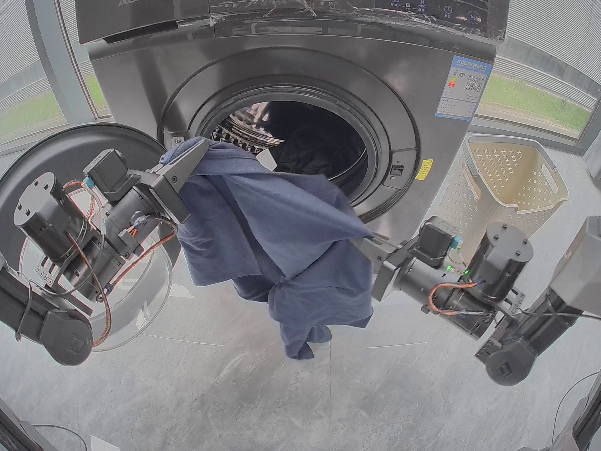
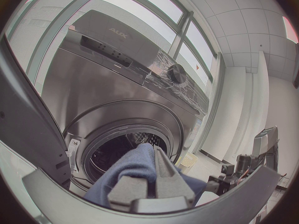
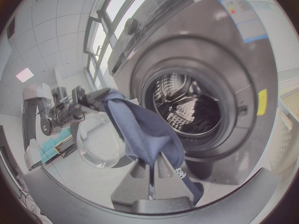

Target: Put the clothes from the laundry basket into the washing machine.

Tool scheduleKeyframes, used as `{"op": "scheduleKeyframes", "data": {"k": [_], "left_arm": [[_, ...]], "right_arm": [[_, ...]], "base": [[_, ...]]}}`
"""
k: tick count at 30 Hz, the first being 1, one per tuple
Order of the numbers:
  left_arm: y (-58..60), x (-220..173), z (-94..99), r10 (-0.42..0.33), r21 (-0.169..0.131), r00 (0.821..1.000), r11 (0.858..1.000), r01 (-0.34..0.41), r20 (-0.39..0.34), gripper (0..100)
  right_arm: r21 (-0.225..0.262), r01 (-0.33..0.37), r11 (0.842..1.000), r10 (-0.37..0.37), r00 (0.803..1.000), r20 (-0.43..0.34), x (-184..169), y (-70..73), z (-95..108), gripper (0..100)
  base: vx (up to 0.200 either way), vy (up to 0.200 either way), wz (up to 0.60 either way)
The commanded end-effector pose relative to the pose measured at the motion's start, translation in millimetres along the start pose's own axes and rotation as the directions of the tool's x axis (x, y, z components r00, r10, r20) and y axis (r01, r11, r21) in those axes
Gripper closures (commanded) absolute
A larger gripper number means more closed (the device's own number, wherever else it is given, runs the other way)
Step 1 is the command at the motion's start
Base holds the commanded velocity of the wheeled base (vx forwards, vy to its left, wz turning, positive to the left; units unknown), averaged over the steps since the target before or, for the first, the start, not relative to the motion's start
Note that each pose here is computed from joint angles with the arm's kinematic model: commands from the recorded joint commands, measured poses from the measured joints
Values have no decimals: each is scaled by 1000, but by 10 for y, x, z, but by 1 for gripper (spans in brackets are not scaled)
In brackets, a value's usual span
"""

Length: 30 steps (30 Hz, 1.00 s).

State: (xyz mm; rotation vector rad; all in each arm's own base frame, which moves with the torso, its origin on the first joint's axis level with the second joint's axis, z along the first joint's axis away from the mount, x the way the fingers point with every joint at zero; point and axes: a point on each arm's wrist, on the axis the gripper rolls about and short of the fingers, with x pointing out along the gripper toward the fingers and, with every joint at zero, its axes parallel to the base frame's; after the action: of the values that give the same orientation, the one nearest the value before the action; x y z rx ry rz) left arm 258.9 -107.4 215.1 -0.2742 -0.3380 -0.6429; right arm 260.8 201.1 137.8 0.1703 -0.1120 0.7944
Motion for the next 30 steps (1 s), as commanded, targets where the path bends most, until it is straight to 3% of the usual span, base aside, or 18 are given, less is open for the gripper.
{"op": "scheduleKeyframes", "data": {"k": [1, 6, 13, 19, 30], "left_arm": [[0, -47, 70, 6, 7, 1000, 1000, -6, 15, 100], [-54, -122, 203, 0, 15, 999, 1000, 0, 40, 100], [-96, -162, 324, -8, 20, 998, 1000, 7, 67, 100], [-142, -210, 452, -15, 26, 996, 1000, 12, 85, 100], [-189, -279, 576, -14, 25, 997, 1000, 12, 78, 100]], "right_arm": [[-18, 47, 999, -45, 996, 80, -223, -96, 332, 100], [-23, 111, 993, -108, 988, 113, -275, -174, 435, 100], [-27, 111, 993, -106, 981, 162, -256, -168, 543, 100], [-21, 161, 987, -153, 965, 214, -182, -178, 646, 100], [-13, 183, 983, -171, 936, 307, -111, -166, 864, 100]], "base": [[0, 0, 0], [0, 0, 0], [0, 0, 0], [0, 0, 0], [0, 0, 0]]}}
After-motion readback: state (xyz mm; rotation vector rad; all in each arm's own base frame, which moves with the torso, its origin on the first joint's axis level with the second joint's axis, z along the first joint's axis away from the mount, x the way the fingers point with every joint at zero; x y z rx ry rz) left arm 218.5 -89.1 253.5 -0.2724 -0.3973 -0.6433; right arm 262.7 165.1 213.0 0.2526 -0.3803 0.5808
